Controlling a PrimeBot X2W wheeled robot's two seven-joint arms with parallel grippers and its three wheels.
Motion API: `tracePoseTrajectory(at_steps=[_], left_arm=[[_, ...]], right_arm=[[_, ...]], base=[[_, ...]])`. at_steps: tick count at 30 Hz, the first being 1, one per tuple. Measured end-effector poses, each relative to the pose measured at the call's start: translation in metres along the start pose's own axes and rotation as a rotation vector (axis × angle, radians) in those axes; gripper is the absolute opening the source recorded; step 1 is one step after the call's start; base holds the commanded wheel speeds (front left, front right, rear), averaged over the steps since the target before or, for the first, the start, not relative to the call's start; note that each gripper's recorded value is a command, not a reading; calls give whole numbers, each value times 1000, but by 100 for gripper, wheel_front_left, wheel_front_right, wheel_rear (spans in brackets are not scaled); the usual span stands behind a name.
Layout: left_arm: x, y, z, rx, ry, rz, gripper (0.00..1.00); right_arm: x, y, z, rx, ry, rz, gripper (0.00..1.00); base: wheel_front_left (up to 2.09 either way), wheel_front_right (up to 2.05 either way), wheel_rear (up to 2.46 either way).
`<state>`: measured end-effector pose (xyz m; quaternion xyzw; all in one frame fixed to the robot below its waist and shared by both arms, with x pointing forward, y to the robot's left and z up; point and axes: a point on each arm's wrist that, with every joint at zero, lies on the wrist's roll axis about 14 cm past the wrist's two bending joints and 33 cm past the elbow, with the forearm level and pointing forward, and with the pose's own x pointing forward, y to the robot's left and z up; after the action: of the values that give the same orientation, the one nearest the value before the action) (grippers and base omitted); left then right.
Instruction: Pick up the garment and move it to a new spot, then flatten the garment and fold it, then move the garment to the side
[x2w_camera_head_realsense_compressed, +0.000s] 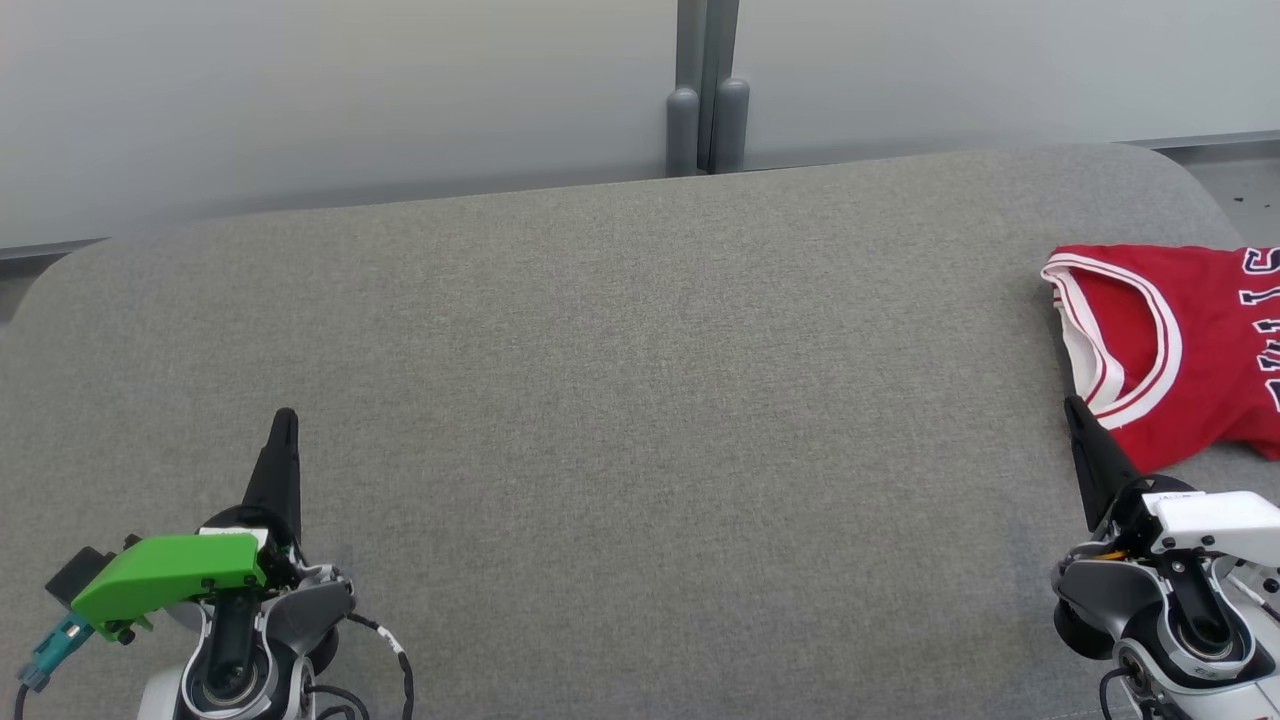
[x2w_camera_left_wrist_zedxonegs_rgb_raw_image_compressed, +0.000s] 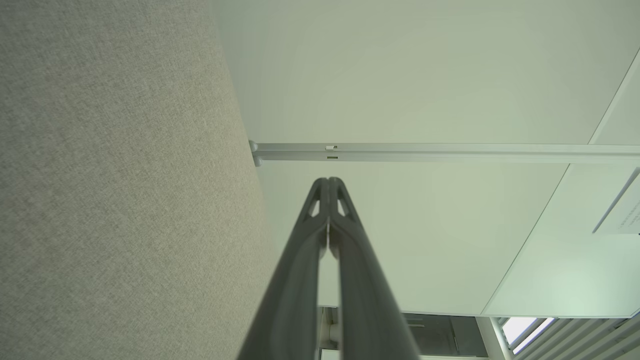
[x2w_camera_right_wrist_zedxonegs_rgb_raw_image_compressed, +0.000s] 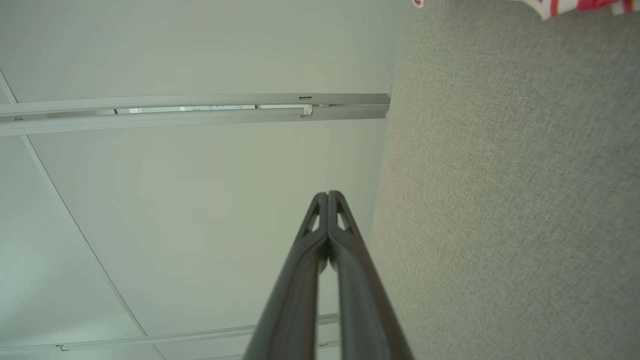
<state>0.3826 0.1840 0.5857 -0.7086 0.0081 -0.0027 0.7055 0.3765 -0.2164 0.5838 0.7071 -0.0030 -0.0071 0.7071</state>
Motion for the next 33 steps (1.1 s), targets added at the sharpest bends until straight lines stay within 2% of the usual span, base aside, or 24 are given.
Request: tracePoseTrajectory(at_steps=[33], left_arm=[[0, 0, 0, 0, 0, 0, 0]], right_arm=[[0, 0, 0, 0, -1, 0, 0]], base=[[0, 0, 0]])
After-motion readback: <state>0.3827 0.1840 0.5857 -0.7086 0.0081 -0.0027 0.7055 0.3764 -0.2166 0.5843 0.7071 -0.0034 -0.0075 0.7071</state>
